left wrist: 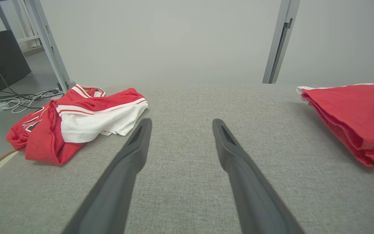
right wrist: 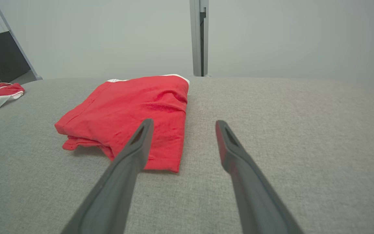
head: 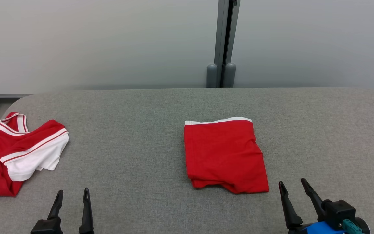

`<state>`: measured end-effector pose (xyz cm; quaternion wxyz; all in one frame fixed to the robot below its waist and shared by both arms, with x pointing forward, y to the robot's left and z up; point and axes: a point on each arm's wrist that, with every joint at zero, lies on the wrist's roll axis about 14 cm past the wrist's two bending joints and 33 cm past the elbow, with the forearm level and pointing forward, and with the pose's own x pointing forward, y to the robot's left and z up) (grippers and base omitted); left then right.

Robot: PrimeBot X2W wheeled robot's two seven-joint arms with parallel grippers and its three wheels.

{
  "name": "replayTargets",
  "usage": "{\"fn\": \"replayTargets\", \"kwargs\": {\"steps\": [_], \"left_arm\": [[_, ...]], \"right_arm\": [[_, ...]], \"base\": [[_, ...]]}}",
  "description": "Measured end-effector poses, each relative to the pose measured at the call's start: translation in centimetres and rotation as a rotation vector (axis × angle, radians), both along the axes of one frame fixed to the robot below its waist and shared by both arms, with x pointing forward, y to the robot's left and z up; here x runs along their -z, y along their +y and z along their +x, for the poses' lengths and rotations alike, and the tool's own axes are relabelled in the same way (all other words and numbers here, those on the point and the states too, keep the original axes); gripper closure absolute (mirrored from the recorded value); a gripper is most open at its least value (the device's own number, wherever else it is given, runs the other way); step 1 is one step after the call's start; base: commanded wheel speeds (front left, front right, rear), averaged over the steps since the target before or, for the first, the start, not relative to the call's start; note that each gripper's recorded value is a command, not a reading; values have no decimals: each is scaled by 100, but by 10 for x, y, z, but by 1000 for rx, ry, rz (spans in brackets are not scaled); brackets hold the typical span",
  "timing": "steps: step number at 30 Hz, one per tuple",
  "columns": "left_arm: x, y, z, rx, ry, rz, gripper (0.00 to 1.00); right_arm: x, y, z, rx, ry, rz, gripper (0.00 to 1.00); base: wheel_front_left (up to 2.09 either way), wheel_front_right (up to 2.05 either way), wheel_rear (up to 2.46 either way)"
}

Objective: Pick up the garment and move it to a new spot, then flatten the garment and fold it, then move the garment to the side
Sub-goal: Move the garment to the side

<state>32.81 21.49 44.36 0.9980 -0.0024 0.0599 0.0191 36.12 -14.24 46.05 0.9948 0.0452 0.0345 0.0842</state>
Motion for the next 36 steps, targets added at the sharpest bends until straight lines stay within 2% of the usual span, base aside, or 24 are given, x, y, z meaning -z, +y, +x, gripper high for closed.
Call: {"fn": "replayTargets", "kwargs": {"steps": [15, 22, 27, 32, 36], "left_arm": [[-2, 0, 4, 1, -8, -4, 0], [-6, -2, 19, 7, -20, -2, 0], [-7, -2, 32, 9, -23, -1, 0], [-6, -1, 45, 3, -24, -4, 0], [-3, 2, 51, -8, -17, -6, 0]], "right_arm": [[0, 3, 5, -9, -1, -5, 0], [-35, 21, 56, -67, -101, -45, 0], [-46, 30, 104, -101, -100, -97, 0], [-19, 36, 132, -127, 26, -142, 0], [21, 36, 135, -141, 154, -163, 0]], "base": [[0, 0, 0], [0, 0, 0], [0, 0, 0], [0, 0, 0], [0, 0, 0]]}}
